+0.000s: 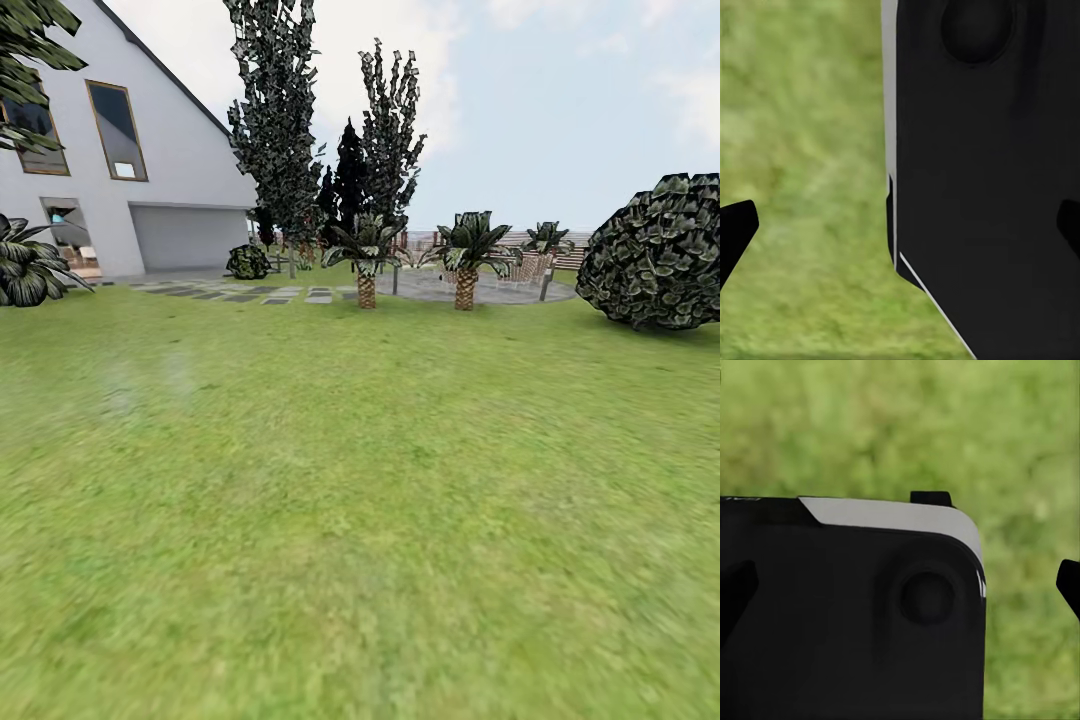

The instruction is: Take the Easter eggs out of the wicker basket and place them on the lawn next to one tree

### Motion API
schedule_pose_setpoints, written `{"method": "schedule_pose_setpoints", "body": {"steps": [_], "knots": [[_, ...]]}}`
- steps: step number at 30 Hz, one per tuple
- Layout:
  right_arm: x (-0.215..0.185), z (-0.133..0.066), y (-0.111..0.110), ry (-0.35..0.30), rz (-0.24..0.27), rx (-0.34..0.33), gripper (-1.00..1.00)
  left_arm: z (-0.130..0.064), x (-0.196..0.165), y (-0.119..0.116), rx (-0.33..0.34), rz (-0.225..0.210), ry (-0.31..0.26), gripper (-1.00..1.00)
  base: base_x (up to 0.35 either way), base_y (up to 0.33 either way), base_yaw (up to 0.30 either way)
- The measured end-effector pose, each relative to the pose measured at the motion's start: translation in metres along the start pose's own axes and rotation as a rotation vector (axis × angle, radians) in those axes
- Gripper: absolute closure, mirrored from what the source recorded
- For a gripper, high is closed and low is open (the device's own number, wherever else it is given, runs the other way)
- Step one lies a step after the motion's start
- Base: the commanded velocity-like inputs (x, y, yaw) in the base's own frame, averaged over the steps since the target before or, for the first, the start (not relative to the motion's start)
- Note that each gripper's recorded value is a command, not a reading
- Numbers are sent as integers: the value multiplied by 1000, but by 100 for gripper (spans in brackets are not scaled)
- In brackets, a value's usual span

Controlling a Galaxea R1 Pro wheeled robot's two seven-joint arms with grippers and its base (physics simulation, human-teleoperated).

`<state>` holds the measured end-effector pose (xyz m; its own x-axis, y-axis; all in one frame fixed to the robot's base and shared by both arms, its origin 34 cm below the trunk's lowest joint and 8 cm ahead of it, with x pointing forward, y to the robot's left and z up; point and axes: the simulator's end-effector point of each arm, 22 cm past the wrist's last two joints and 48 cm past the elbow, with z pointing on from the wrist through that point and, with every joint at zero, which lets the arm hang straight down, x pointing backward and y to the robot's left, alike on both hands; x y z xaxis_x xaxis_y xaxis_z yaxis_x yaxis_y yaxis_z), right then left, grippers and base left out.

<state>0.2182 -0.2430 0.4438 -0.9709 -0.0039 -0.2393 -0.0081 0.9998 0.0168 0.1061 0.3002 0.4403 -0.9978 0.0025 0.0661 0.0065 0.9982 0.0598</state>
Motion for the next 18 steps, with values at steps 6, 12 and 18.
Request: {"method": "schedule_pose_setpoints", "body": {"steps": [6,12,18], "knots": [[0,0,-2,1,-1,4,-100,0,0,1,-1,0,0,-100,0,0,0],[0,0,-2,1,-1,3,-100,0,0,0,0,0,0,-100,0,0,0],[0,0,-3,-2,-6,4,-100,0,0,0,0,0,0,-100,0,0,0]]}}
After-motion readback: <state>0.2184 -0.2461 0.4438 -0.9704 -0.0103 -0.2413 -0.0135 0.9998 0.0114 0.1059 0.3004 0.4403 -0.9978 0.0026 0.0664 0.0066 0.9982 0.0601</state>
